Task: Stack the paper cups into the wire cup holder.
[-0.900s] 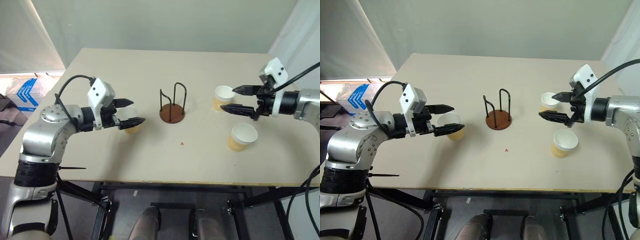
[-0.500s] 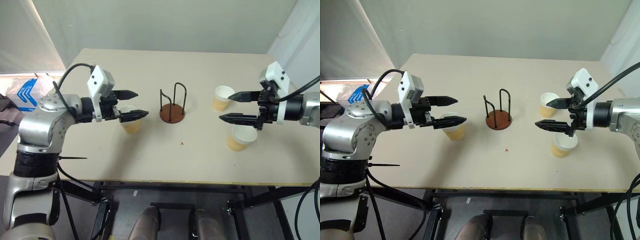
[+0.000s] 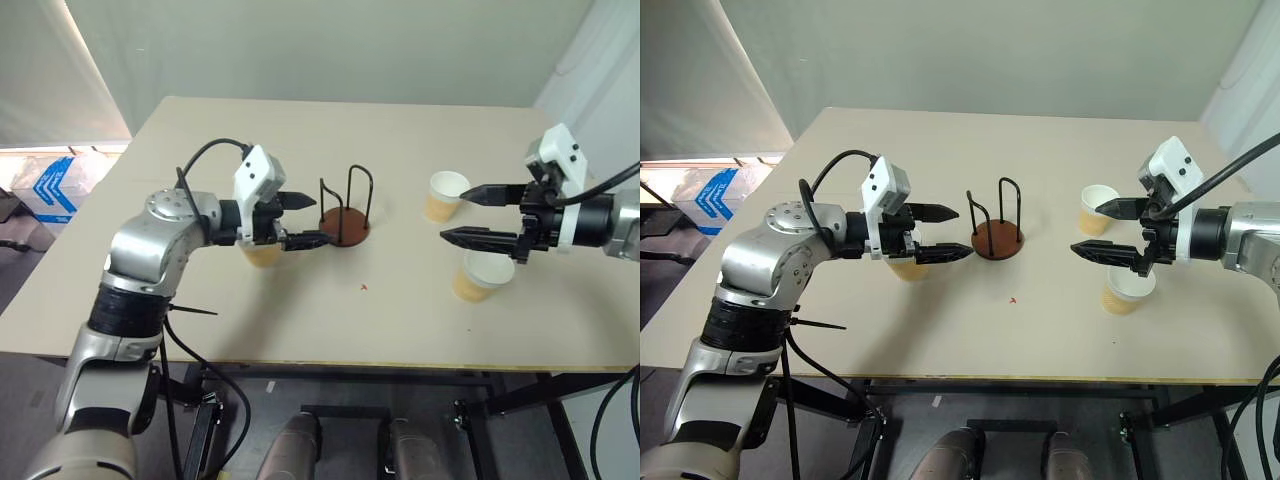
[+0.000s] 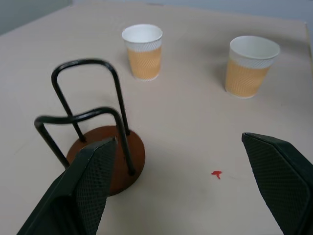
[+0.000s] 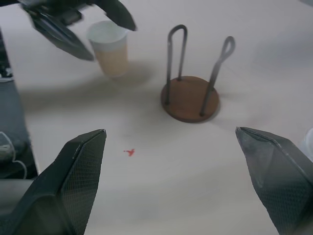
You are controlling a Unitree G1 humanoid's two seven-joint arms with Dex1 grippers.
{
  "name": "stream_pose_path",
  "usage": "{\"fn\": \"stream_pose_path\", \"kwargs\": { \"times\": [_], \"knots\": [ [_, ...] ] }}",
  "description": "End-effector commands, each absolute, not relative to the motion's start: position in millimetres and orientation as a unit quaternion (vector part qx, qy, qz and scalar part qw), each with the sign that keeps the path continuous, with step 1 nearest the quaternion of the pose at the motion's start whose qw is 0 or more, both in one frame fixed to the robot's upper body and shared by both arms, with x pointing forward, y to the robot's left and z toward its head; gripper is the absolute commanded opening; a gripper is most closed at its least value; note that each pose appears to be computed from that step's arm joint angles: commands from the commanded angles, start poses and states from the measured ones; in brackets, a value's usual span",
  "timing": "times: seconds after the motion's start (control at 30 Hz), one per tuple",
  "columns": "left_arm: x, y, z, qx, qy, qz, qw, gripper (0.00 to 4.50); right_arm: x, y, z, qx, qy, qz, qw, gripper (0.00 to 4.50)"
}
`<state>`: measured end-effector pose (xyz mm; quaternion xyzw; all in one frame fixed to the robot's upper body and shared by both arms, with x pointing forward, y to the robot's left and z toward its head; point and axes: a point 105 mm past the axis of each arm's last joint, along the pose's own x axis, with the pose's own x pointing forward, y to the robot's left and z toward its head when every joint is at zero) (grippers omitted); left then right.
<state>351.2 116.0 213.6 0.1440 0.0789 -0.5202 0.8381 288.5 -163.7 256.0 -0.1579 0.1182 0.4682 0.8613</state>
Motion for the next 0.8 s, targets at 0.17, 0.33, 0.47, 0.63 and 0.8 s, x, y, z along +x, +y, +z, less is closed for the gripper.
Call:
{"fn": "stream_pose_path", "kwargs": {
  "times": [0.17,0.33,0.47,0.63,0.8],
  "knots": [
    [366,106,222,0.164,0.051,-0.497,0.85,4.5,282,-167,270,-0.172,0.091,0.456,0.868,4.49],
    [369,97,217,0.157,0.05,-0.501,0.85,4.5,283,-169,269,-0.174,0.092,0.451,0.871,4.49],
    [372,95,213,0.158,0.053,-0.5,0.85,4.5,283,-169,269,-0.175,0.092,0.449,0.871,4.49],
    [380,89,207,0.16,0.054,-0.494,0.853,4.5,282,-167,266,-0.176,0.093,0.451,0.87,4.49],
    [386,76,204,0.16,0.045,-0.494,0.853,4.5,277,-161,265,-0.172,0.093,0.466,0.863,4.49]
  ]
}}
